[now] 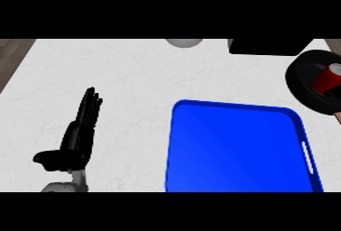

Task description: Pick the can from the tray and place it in the pot

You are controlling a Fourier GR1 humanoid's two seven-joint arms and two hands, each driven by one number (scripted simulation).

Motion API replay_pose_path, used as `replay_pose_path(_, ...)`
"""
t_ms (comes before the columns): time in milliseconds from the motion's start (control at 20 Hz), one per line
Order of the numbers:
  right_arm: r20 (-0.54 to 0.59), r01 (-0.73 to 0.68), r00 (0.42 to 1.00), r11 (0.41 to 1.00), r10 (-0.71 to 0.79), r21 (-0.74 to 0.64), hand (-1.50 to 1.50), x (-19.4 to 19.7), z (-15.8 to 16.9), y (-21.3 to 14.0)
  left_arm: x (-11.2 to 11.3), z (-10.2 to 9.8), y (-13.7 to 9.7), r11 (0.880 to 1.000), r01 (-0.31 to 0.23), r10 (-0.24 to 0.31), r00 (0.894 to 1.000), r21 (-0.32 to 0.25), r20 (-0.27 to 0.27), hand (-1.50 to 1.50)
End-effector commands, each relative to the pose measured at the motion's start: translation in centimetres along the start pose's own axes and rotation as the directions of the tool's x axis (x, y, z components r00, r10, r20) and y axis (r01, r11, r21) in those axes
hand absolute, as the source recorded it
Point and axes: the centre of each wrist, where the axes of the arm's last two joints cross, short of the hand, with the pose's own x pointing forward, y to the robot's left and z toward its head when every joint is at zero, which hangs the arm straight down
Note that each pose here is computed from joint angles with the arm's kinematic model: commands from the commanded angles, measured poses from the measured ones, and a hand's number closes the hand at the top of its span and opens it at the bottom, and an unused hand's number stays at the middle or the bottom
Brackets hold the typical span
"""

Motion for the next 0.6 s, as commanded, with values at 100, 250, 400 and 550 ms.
replay_pose_path(100,0.138,0.310,0.944,0.949,-0.299,-0.059,-1.50,-0.5,-0.1,-0.2,-0.6,0.1,0.2,1.000,-0.010,0.010,1.000,-0.002,0.002,0.00)
replay_pose_path(250,0.214,0.547,0.832,0.821,-0.512,-0.161,-1.50,-0.8,-0.1,-0.6,-0.2,0.0,0.3,1.000,-0.003,0.003,1.000,0.029,-0.008,0.00)
replay_pose_path(400,0.239,0.679,0.732,0.712,-0.637,-0.179,-1.50,-0.6,-0.3,-1.5,0.1,0.8,0.5,1.000,-0.006,0.006,1.000,0.010,-0.011,0.00)
replay_pose_path(550,0.215,0.755,0.656,0.629,-0.723,-0.186,-1.50,-3.6,-0.2,-1.6,-0.2,0.0,-0.9,1.000,-0.002,0.002,1.000,0.011,-0.009,0.00)
